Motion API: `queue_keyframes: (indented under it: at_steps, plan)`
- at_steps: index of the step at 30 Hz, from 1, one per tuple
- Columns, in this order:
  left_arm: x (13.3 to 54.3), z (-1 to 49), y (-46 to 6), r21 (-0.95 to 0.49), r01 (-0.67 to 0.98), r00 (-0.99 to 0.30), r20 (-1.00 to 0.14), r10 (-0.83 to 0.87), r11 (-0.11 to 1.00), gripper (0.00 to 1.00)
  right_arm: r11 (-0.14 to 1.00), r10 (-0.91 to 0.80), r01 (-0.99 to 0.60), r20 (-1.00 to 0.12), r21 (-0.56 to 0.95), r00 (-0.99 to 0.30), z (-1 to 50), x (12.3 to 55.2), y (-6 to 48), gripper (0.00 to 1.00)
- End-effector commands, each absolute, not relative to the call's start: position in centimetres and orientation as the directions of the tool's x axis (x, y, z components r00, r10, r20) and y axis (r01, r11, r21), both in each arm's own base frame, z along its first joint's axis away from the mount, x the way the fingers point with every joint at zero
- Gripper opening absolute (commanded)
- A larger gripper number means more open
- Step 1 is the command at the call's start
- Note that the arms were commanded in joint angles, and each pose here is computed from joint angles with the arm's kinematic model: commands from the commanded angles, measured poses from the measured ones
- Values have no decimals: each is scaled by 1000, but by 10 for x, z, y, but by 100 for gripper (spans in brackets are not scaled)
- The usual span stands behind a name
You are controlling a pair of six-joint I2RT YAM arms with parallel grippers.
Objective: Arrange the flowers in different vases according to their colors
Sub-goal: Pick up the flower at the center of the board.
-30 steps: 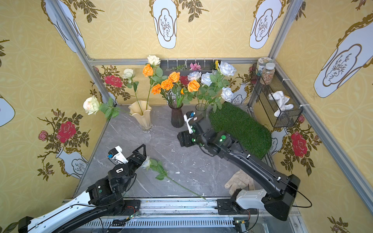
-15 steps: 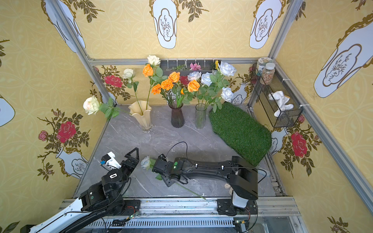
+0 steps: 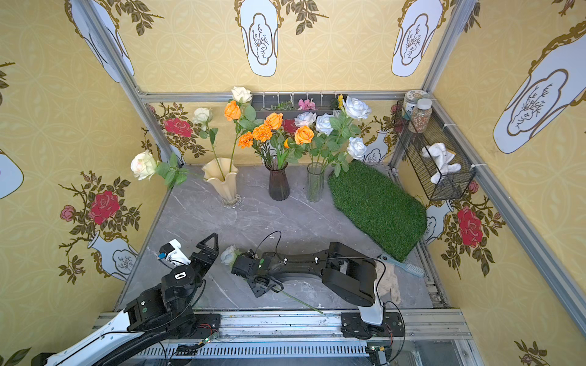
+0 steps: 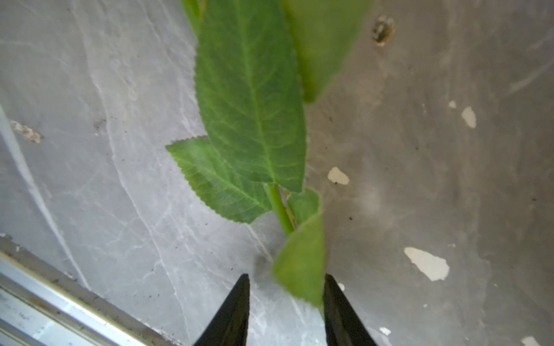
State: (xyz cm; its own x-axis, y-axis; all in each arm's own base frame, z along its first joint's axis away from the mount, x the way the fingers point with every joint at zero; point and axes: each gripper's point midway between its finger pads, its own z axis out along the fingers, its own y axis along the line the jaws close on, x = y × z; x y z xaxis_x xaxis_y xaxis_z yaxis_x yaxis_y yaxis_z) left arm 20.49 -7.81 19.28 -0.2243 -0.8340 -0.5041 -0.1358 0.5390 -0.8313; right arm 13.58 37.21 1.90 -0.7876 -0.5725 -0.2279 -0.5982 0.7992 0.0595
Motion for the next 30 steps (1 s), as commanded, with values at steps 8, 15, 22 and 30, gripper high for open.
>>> queue_keyframes:
  at_steps: [8, 15, 22, 30]
  plan:
    - [203, 193, -71, -839, -127, -202, -500, -842, 528, 100, 833, -530, -551, -205, 55, -823, 7, 151, 365, 30]
    - [200, 191, -67, -850, -128, -198, -484, -853, 512, 100, 828, -551, -561, -171, 9, -817, 2, 154, 364, 4]
    - [198, 189, -63, -855, -133, -194, -474, -859, 501, 100, 812, -581, -578, -201, -80, -789, 29, 168, 347, 0]
    - [201, 189, -67, -853, -135, -193, -477, -857, 505, 100, 836, -491, -548, -411, 25, -768, 106, 190, 334, 0]
